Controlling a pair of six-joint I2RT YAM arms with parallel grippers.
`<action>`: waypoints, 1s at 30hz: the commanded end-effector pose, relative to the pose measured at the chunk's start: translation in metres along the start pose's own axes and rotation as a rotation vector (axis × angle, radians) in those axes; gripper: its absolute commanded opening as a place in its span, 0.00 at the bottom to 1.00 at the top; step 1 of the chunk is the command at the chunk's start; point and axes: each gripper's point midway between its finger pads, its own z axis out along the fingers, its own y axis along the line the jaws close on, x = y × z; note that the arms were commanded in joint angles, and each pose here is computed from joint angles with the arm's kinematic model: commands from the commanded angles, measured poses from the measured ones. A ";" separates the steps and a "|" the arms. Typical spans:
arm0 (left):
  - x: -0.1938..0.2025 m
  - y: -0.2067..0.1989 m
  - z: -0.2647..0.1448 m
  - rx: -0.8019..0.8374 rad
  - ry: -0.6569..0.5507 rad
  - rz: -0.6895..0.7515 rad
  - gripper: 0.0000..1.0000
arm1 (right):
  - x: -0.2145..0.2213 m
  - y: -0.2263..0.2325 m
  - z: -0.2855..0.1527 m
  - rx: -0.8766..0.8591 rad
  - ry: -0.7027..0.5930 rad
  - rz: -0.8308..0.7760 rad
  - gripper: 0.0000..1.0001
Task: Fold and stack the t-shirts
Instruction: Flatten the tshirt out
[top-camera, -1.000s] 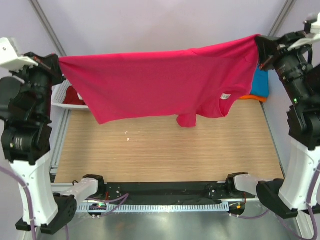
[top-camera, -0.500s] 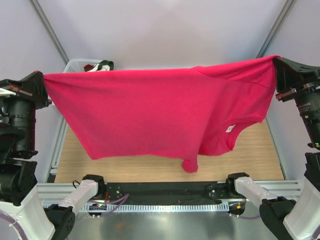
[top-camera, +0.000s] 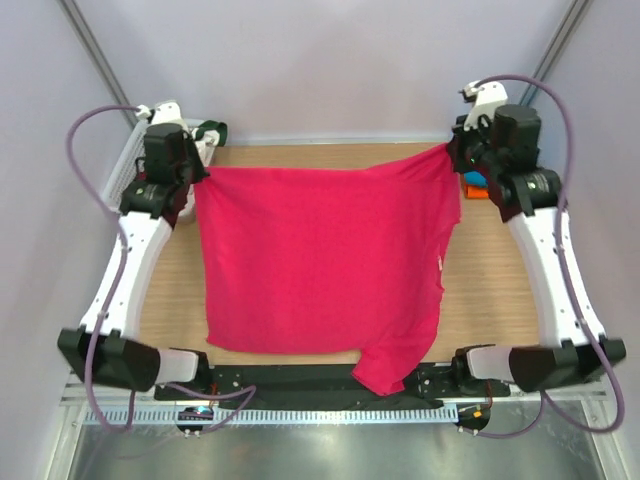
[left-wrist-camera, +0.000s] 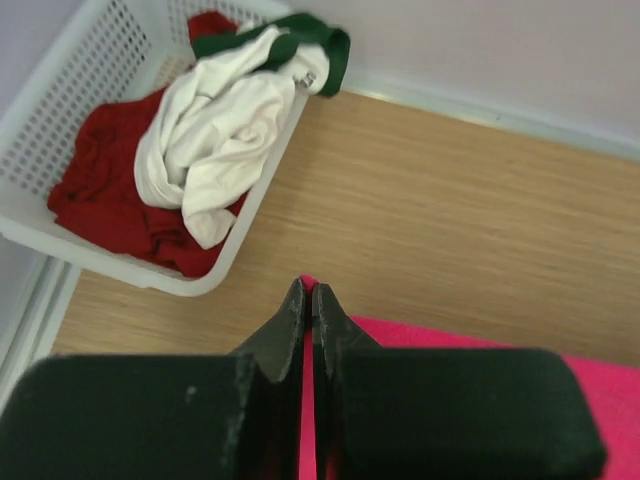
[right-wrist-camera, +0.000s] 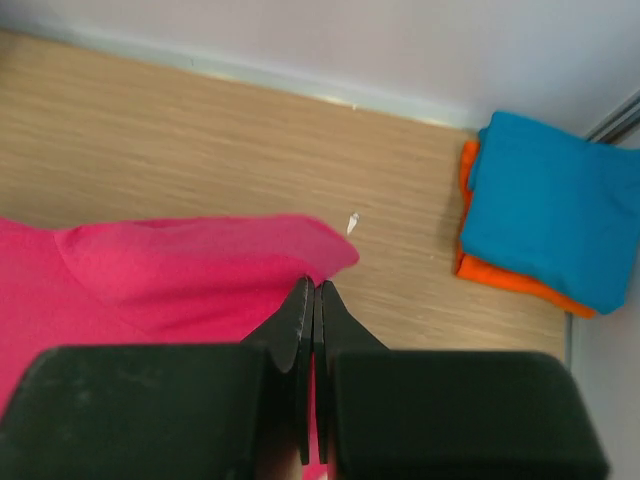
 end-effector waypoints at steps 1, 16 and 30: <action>-0.022 -0.006 0.032 -0.013 -0.120 -0.025 0.00 | 0.000 -0.007 0.045 0.019 -0.046 -0.052 0.01; 0.050 -0.029 0.223 -0.077 -0.067 0.001 0.00 | 0.078 -0.020 0.247 0.022 0.068 -0.098 0.01; 0.063 -0.004 0.246 -0.030 -0.065 -0.004 0.00 | 0.083 -0.027 0.252 0.060 0.048 -0.113 0.01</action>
